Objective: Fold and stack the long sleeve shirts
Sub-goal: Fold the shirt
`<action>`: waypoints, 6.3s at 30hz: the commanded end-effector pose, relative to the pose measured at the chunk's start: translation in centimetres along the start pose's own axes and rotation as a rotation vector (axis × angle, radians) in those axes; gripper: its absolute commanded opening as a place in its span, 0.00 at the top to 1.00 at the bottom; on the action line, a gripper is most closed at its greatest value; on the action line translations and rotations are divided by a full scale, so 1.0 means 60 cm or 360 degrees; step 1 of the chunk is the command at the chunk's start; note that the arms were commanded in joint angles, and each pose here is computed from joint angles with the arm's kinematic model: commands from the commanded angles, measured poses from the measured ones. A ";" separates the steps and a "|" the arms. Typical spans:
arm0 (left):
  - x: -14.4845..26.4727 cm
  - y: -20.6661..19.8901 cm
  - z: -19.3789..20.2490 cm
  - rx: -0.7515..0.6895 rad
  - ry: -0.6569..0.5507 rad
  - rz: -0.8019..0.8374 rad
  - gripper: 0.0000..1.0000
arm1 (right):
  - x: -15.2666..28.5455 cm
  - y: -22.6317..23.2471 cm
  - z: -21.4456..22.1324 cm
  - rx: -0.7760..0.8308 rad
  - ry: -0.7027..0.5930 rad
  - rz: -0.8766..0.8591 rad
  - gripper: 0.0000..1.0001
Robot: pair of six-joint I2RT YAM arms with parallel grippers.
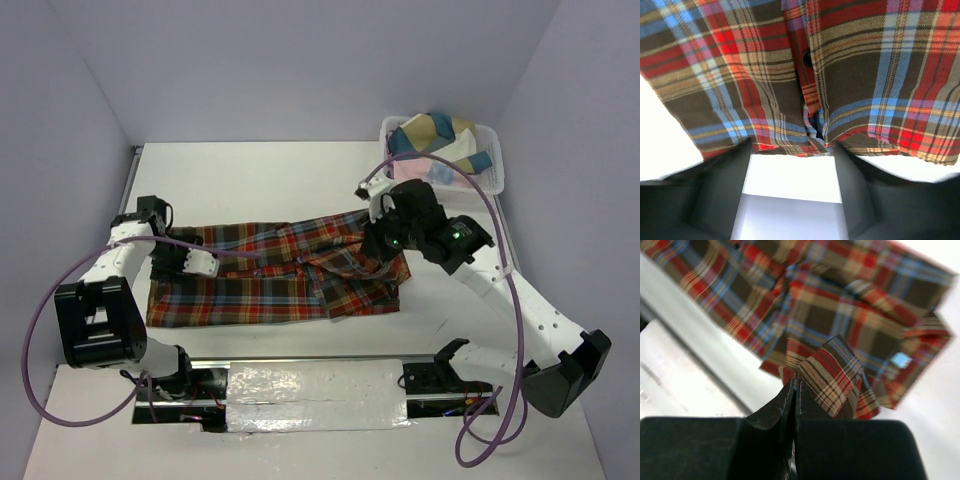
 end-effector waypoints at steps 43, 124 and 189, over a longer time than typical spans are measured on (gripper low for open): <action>0.072 0.020 -0.407 0.0787 -0.1165 0.0178 0.18 | -0.244 0.015 0.133 -0.0324 0.0517 -0.0147 0.37; 0.202 -0.111 -0.625 -0.0939 -0.0956 0.0506 1.00 | -0.063 -0.107 -0.017 -0.0512 -0.0432 0.0136 0.97; 0.473 0.112 -0.642 -0.0229 -0.1210 -0.0987 1.00 | -0.264 -0.106 0.188 -0.1720 -0.0032 0.0005 1.00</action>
Point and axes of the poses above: each gripper's point midway between its finger pads, its own x axis back along the fingers, its own y axis along the line the jaws close on, z = x × y, the point moved 4 cm from there along x, back along the fingers, and after that the axes turned 10 degrees about x, right-handed, at the moved point
